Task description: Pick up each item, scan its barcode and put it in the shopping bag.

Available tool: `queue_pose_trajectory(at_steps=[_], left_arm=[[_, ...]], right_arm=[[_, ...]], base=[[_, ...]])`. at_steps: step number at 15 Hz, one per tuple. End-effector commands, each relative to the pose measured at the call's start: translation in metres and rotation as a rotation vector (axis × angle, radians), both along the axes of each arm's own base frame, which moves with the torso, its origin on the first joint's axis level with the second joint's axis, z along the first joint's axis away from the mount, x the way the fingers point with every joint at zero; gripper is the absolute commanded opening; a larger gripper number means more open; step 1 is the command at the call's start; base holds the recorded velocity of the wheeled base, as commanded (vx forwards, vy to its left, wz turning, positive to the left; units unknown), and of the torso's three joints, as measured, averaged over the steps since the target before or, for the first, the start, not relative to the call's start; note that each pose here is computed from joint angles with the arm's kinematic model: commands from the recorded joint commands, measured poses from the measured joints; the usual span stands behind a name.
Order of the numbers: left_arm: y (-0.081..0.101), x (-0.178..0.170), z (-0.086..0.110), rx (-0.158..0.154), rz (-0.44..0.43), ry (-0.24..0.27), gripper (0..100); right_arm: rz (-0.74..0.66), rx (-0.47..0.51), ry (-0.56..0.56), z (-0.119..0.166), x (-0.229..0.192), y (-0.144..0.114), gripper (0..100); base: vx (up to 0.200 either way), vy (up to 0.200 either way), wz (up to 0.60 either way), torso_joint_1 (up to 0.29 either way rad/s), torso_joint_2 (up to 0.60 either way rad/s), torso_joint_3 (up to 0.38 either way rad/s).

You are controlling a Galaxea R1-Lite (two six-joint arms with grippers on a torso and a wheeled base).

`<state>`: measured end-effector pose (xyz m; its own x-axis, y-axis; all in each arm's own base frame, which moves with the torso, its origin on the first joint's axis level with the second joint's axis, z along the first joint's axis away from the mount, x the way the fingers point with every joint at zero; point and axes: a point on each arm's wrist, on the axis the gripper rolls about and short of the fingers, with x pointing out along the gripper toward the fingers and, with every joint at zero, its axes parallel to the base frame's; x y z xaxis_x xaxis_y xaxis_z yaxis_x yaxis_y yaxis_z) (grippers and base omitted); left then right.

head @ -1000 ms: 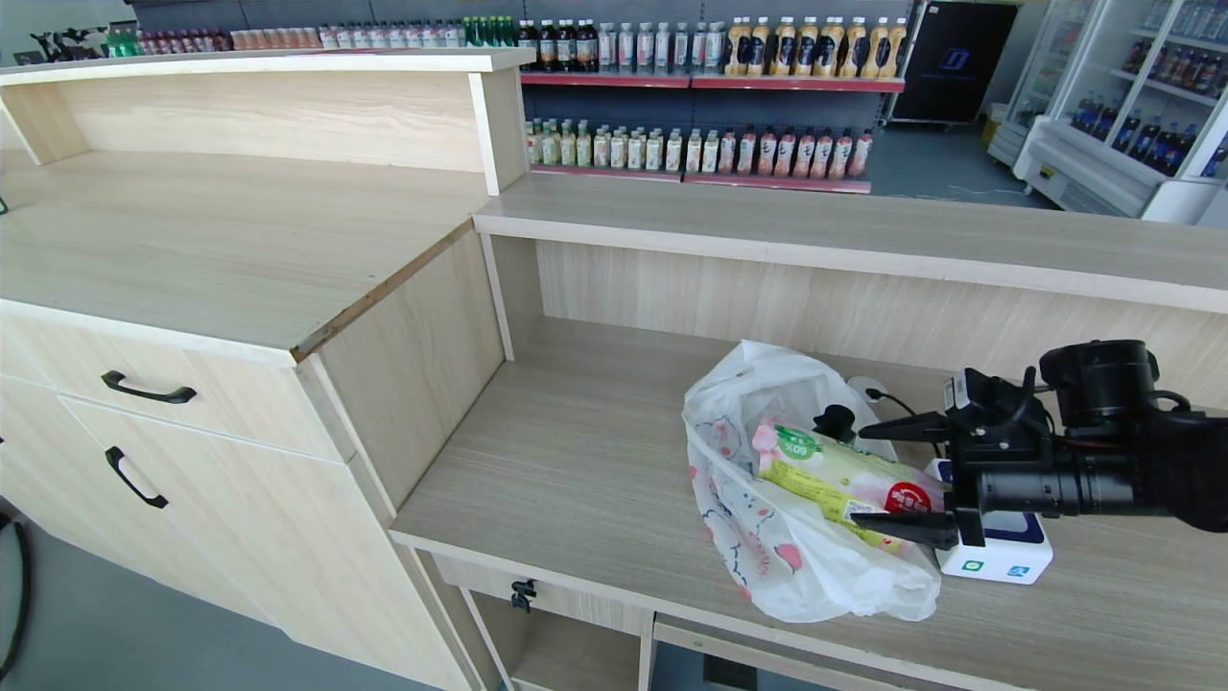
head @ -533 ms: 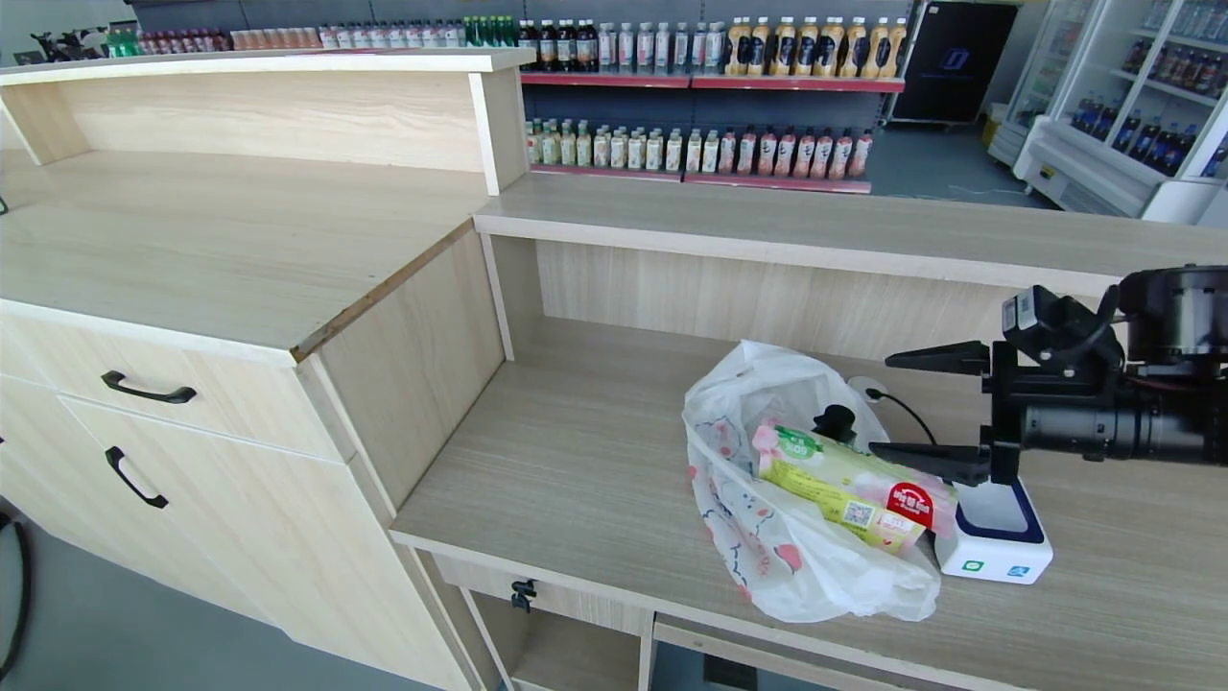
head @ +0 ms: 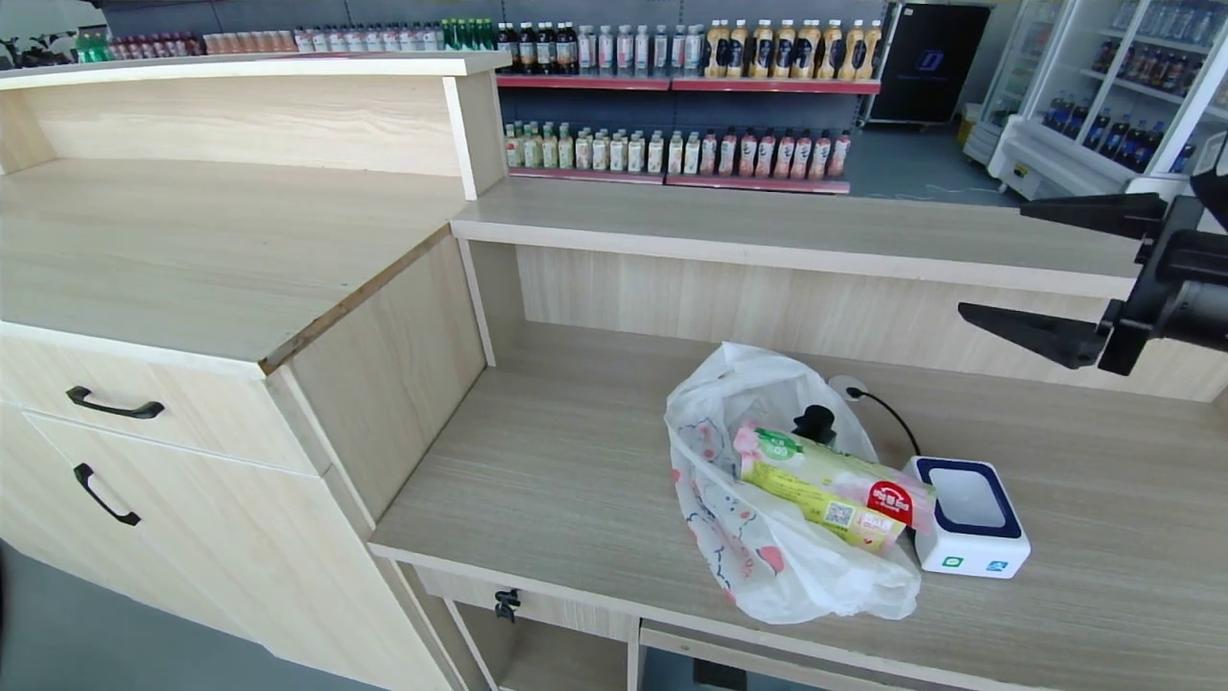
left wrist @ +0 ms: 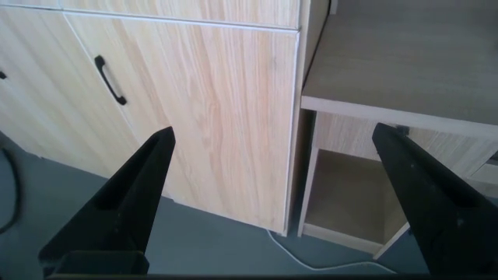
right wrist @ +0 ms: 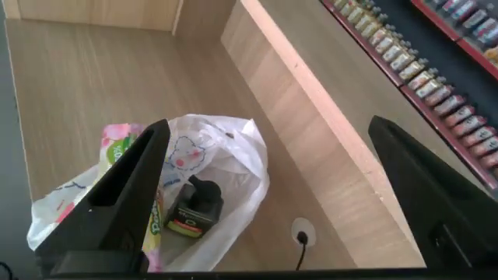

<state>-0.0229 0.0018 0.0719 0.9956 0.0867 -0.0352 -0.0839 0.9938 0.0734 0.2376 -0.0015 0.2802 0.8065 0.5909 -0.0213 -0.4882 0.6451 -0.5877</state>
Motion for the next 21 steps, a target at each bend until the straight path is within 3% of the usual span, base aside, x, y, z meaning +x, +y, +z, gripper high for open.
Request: queue_pose_trajectory(at_steps=[1,3,5,6,8,9,12,16,18,21], left_arm=[[0.000,0.000,0.000,0.000,0.002,0.000,100],[0.000,0.000,0.000,0.000,0.001,0.000,100],[0.000,0.000,0.000,0.001,0.001,0.000,100],[0.000,0.000,0.000,0.000,0.001,0.000,100],[0.000,0.000,0.000,0.001,0.002,0.000,100],[0.000,0.000,0.000,0.000,0.002,0.000,100],[0.000,0.000,0.000,0.000,0.002,0.000,100],[0.000,0.000,0.000,0.000,0.001,0.000,100],[0.000,0.000,0.000,0.000,0.002,0.000,100],[0.000,0.000,0.000,0.000,0.001,0.000,100]], right_arm=[[-0.122,0.085,-0.065,0.034,-0.005,0.007,100],[-0.231,0.186,-0.077,0.051,-0.008,0.007,100],[-0.334,0.207,-0.069,0.055,-0.018,-0.013,100],[-0.419,0.232,-0.024,0.052,-0.024,-0.019,100],[-0.598,0.379,0.080,0.038,-0.039,-0.022,100],[-0.641,0.456,0.101,0.022,-0.054,-0.021,100],[-0.851,0.525,0.170,-0.059,-0.119,-0.019,100],[-0.709,0.519,0.165,-0.153,-0.211,0.000,100],[-0.649,0.538,0.120,-0.165,-0.228,0.001,100],[-0.720,0.503,0.215,-0.202,-0.253,-0.001,100]], base=[[0.000,0.000,-0.60,0.012,0.00,0.002],[0.000,0.000,-0.60,0.007,0.00,0.002],[0.000,0.000,-0.60,0.000,0.00,0.002],[0.000,0.000,-0.60,0.002,0.00,0.007],[0.000,0.000,-0.30,0.004,0.00,0.004],[0.000,0.000,0.00,0.000,0.00,0.000],[0.000,0.000,0.00,0.000,0.00,0.000],[0.000,0.000,0.00,0.000,0.00,0.000],[0.000,0.000,0.00,0.000,0.00,0.000],[0.000,0.000,0.00,0.000,0.00,0.000]])
